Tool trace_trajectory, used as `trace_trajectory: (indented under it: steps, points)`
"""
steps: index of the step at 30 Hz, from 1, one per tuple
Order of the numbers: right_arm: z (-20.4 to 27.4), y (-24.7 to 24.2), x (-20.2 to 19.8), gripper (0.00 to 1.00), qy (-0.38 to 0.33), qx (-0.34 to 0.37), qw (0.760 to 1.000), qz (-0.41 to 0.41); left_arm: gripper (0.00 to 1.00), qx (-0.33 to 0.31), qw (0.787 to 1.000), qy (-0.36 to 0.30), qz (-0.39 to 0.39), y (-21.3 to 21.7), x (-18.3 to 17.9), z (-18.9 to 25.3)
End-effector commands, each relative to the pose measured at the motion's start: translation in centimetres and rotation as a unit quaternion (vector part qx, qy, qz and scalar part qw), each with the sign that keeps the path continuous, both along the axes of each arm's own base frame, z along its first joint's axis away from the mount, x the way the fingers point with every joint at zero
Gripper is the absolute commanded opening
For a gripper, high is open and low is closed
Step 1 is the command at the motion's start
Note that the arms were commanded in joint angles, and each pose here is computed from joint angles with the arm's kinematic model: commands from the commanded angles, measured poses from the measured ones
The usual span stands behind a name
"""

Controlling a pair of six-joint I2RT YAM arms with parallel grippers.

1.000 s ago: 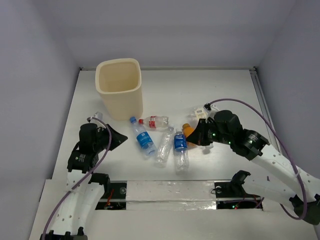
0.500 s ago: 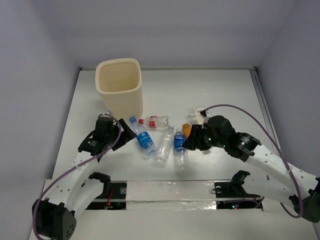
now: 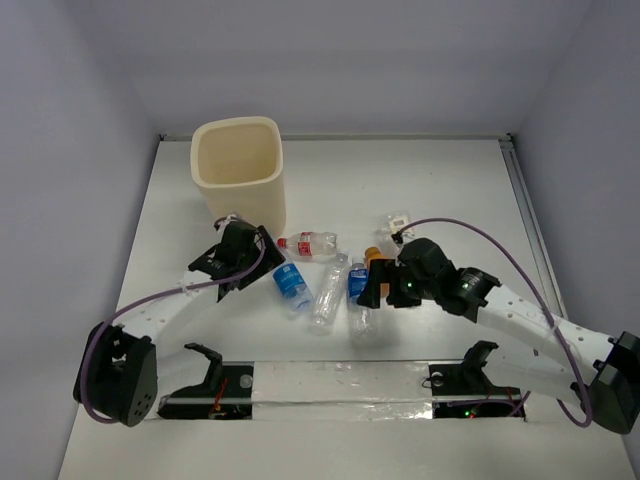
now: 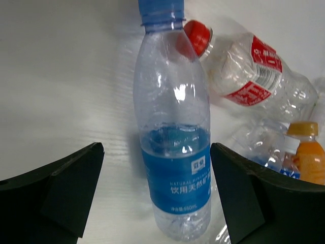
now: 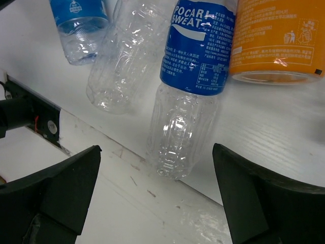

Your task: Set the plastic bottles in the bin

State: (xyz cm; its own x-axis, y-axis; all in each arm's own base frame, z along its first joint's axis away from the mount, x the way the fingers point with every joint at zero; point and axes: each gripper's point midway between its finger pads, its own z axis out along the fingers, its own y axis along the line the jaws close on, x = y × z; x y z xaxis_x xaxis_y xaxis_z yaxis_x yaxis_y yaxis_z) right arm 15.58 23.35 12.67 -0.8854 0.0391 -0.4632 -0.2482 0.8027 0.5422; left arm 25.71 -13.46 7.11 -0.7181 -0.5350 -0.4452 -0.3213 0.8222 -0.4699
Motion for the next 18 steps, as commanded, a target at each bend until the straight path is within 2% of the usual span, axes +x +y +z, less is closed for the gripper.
trace_trajectory:
  steps: [1,11,14,15,18]
  points:
    - [0.7,1.2,1.4,0.97,-0.031,0.019,0.999,-0.003,0.84,0.004,0.999,-0.047,0.022,-0.1,2.9,1.5]
    - [-1.7,1.7,4.3,1.00,-0.038,-0.028,0.998,-0.034,0.82,0.001,0.999,-0.033,0.016,-1.0,3.9,-1.0]
    - [-2.4,1.5,5.3,1.00,-0.041,-0.053,0.996,-0.050,0.72,0.011,1.000,-0.023,0.015,-0.8,3.7,-1.8]
    - [-2.5,1.5,5.5,0.99,-0.042,-0.056,0.996,-0.053,0.65,0.015,1.000,-0.017,0.015,-0.6,3.6,-2.3]
    - [-3.4,1.4,5.9,0.98,-0.036,-0.073,0.995,-0.060,0.54,0.021,1.000,-0.009,0.015,-0.3,3.0,-3.0]
